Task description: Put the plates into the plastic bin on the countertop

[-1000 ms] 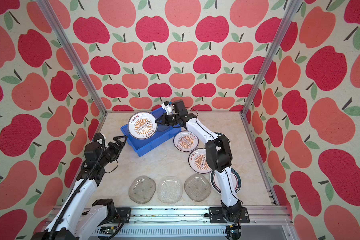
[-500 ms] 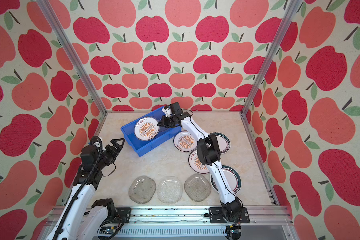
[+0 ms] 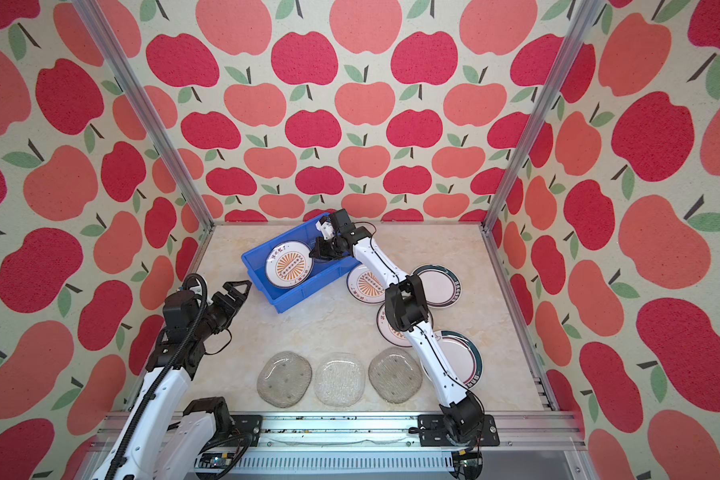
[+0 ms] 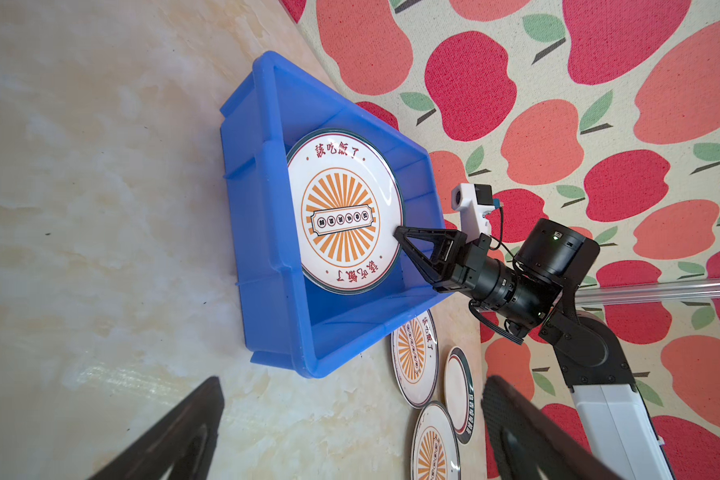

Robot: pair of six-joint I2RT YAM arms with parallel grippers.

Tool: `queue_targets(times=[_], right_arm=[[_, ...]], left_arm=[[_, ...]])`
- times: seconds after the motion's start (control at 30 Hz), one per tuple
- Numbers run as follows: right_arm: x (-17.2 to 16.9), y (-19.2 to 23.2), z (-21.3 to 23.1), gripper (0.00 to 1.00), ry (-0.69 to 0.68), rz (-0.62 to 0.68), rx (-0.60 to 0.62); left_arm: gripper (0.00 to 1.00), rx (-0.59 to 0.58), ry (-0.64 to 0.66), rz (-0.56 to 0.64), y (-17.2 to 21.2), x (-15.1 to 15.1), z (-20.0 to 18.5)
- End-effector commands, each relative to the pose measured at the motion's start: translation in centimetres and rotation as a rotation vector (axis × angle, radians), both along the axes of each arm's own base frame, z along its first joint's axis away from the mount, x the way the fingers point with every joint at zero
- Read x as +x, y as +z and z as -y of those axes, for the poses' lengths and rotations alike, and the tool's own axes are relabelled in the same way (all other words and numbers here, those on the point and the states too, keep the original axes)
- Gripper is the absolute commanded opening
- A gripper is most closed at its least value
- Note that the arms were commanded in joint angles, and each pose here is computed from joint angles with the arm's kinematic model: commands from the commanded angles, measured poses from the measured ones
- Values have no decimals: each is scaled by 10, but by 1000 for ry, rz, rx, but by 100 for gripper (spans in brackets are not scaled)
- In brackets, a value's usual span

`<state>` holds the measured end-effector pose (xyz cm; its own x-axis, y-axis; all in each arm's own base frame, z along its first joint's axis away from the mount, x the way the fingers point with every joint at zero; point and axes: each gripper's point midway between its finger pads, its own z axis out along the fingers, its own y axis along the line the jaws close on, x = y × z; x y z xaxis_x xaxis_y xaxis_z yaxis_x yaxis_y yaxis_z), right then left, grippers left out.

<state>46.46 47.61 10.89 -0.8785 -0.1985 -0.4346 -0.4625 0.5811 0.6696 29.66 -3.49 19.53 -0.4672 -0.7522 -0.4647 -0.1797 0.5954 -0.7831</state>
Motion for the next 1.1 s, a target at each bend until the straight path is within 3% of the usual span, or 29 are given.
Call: queue_targets(times=[0.0,0.73,0.93,1.07], right_arm=[[0,12,-9,0,13,34,24],[-11,-2,-25,5,30,7,28],[-11,-7,-25,17,24,3,16],[-12,-7,-24,31,22,9,2]], left_arm=[[99,29,-9,-4,0,0,-2],[99,21,-7,-38,-11,8,-3],[99,25,-3,-40,-12,7,-5],[99,20,-3,-38,-13,6,-5]])
